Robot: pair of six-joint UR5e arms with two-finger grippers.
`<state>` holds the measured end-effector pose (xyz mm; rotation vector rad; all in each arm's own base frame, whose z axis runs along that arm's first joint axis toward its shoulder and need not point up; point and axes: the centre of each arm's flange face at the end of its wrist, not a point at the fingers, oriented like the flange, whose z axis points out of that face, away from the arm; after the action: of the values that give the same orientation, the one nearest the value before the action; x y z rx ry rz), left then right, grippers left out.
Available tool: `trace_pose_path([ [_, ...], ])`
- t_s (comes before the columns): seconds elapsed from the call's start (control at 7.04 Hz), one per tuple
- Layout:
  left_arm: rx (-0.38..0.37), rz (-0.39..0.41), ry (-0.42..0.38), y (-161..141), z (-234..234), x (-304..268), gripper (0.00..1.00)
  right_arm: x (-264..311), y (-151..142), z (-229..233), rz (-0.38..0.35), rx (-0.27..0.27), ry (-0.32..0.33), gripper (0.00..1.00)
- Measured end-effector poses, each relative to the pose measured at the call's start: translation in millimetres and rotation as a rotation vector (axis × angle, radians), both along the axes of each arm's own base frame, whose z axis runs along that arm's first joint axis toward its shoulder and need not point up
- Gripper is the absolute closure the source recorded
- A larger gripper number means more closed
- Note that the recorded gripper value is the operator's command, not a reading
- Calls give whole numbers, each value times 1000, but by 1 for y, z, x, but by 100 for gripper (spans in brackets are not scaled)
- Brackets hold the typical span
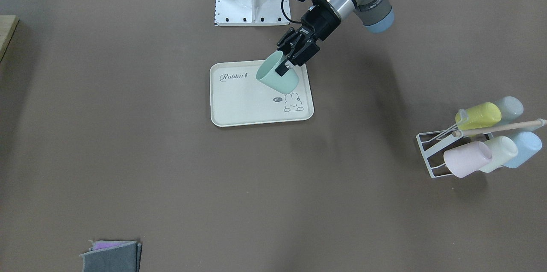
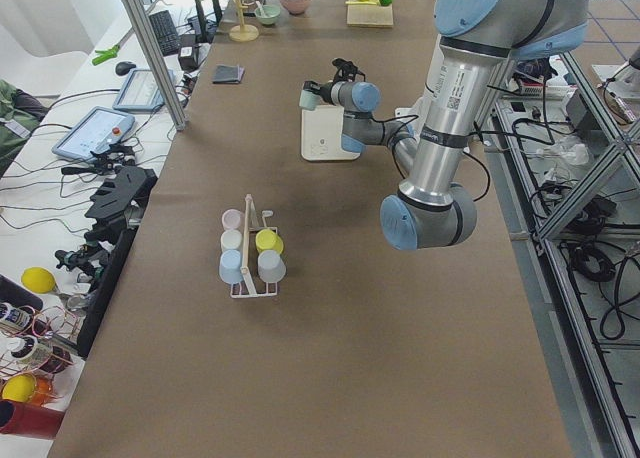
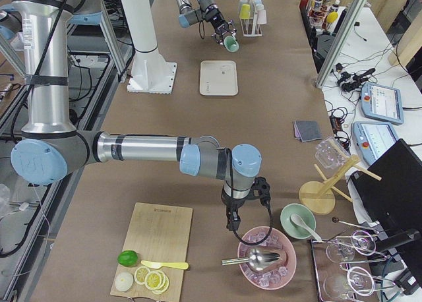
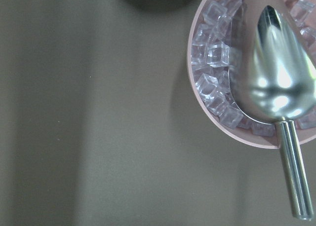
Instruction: Pick up and place green cup on tray
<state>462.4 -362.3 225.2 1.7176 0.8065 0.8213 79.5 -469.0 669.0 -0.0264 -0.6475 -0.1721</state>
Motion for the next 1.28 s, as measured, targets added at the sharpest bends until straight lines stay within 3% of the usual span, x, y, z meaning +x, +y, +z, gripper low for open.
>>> trace_pose_path([
  [0.28,-116,135,200,6,21,21,60,0,1,3,0,-6,0,0],
  [0.57,-191,211,321,4,58,49,60,0,0,4,-1,-8,0,0],
  [1.28,-310,291,402,11,106,82,60,-1,-1,5,-3,-9,1,0],
])
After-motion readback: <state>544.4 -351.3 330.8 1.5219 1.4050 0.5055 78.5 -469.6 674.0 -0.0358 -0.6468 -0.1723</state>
